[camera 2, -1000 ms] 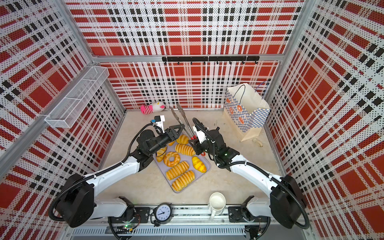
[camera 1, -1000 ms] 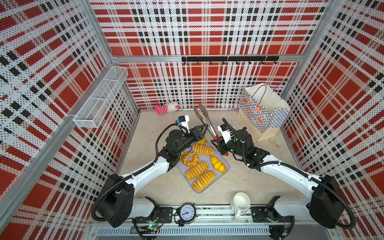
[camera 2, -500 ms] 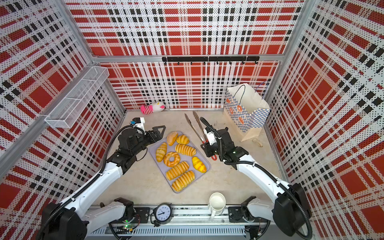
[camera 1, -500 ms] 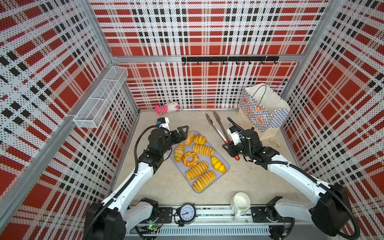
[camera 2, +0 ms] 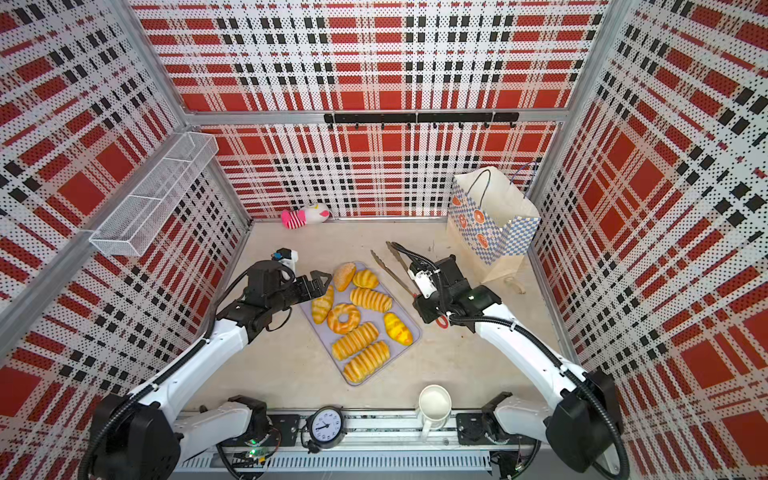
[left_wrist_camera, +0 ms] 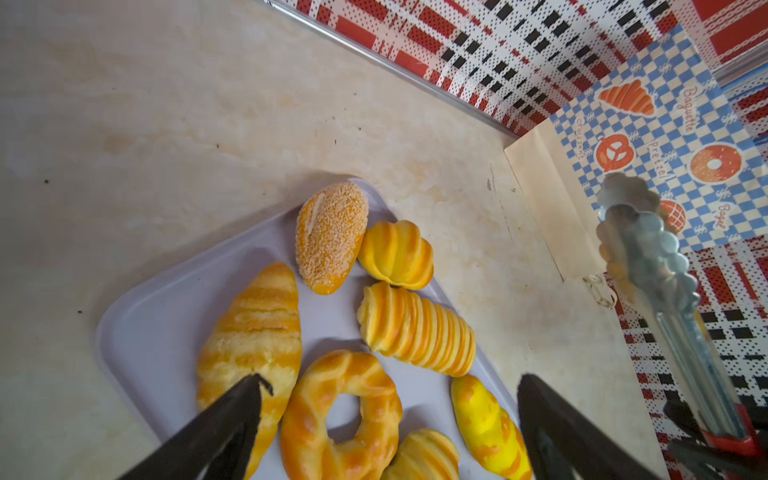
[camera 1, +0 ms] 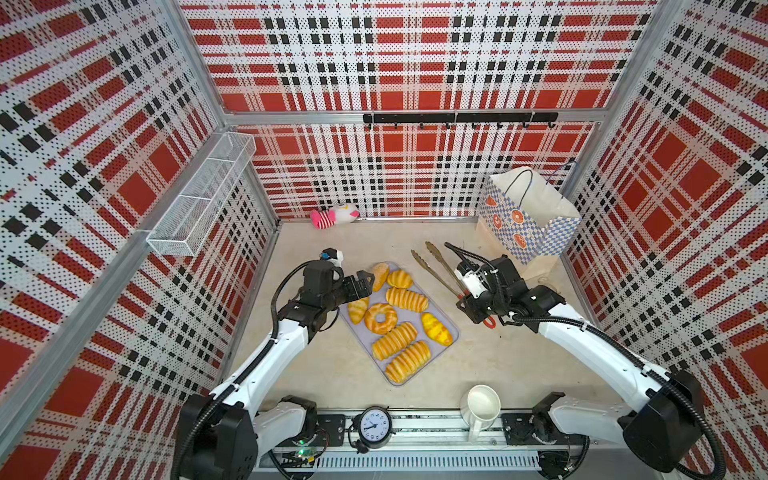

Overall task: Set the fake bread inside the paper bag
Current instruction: 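Lower the tongs toward the striped roll while the left gripper draws back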

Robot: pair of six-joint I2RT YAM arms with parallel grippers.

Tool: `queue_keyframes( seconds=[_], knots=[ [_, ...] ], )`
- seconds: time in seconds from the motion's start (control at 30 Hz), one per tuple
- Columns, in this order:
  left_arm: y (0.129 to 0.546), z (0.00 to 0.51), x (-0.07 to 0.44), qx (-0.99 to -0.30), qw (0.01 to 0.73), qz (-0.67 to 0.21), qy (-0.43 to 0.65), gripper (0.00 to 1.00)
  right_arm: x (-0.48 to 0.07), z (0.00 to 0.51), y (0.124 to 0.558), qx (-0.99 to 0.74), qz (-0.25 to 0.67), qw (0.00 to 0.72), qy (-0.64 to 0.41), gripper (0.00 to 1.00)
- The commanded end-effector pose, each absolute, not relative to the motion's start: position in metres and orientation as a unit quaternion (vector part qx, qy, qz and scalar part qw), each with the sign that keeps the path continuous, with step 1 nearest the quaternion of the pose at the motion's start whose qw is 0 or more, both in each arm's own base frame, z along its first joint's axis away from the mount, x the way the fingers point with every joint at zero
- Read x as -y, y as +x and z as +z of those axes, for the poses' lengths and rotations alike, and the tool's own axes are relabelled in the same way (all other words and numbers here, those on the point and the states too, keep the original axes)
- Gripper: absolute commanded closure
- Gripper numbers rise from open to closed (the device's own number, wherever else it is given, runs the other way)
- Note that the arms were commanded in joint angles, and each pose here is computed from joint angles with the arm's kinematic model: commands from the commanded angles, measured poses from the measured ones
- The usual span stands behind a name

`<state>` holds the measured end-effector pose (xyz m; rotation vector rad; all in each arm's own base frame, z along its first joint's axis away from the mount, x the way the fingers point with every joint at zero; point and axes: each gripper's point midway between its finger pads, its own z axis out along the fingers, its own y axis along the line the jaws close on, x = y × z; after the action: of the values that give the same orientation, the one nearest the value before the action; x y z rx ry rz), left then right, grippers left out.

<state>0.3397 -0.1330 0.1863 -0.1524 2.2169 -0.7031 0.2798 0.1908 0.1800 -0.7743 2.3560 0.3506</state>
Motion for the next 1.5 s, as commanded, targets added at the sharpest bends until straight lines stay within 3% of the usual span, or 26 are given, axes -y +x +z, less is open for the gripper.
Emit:
queue_keyframes(
  seconds=[0.0,0.23,0.5,1.0,1.47],
  knots=[
    [0.331,0.186,0.147,-0.876,0.381,-0.295,-0.021,0.02,-0.180,0.192,0.276,-0.881,0.094,0.319,-0.337,0.65],
    [0.321,0.186,0.170,-0.863,0.354,-0.359,0.023,0.02,-0.184,0.185,0.261,-0.854,0.047,0.299,-0.423,0.66],
    [0.328,0.175,0.147,-0.882,0.364,-0.299,-0.009,0.01,-0.190,0.165,0.255,-0.840,-0.025,0.259,-0.477,0.63],
    [0.332,0.154,0.136,-0.893,0.334,-0.299,-0.041,0.00,-0.184,0.138,0.263,-0.831,-0.104,0.204,-0.506,0.64],
    [0.331,0.154,0.138,-0.892,0.327,-0.309,-0.039,0.00,-0.190,0.127,0.263,-0.834,-0.099,0.183,-0.511,0.62]
  ],
)
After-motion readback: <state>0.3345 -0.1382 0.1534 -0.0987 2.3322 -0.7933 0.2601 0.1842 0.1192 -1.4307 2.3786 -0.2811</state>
